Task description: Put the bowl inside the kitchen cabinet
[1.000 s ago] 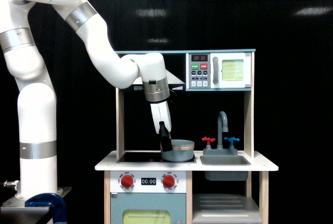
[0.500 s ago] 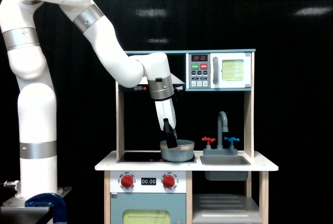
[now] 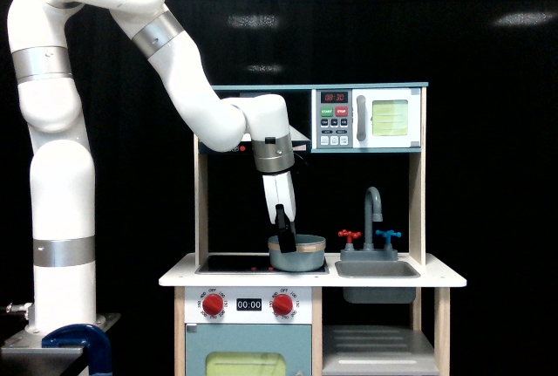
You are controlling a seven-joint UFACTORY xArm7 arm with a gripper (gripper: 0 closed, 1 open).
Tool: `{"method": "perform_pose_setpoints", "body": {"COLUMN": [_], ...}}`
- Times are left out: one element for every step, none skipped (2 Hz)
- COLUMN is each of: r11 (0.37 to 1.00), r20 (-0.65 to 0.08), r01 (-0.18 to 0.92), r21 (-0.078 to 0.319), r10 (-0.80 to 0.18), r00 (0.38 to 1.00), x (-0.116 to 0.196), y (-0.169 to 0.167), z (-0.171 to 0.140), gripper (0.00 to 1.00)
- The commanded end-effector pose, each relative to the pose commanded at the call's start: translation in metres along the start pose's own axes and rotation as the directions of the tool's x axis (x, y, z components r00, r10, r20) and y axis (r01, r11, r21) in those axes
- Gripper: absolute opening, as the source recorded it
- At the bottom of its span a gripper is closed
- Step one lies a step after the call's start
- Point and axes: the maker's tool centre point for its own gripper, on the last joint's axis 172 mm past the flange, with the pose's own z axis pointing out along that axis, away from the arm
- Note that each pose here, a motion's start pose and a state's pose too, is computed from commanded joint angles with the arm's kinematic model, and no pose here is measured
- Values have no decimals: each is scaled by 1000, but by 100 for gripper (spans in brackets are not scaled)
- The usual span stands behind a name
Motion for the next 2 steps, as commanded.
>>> {"method": "perform_pose_setpoints", "body": {"r11": [1000,1000], "r20": [-9,-9], "r01": [-24,-24], "r21": [-4,-4], "r10": [24,24], "r00": [1000,1000], "x": [-5,2], "y": [5,3], "z": [11,22], "gripper": [100,0]}}
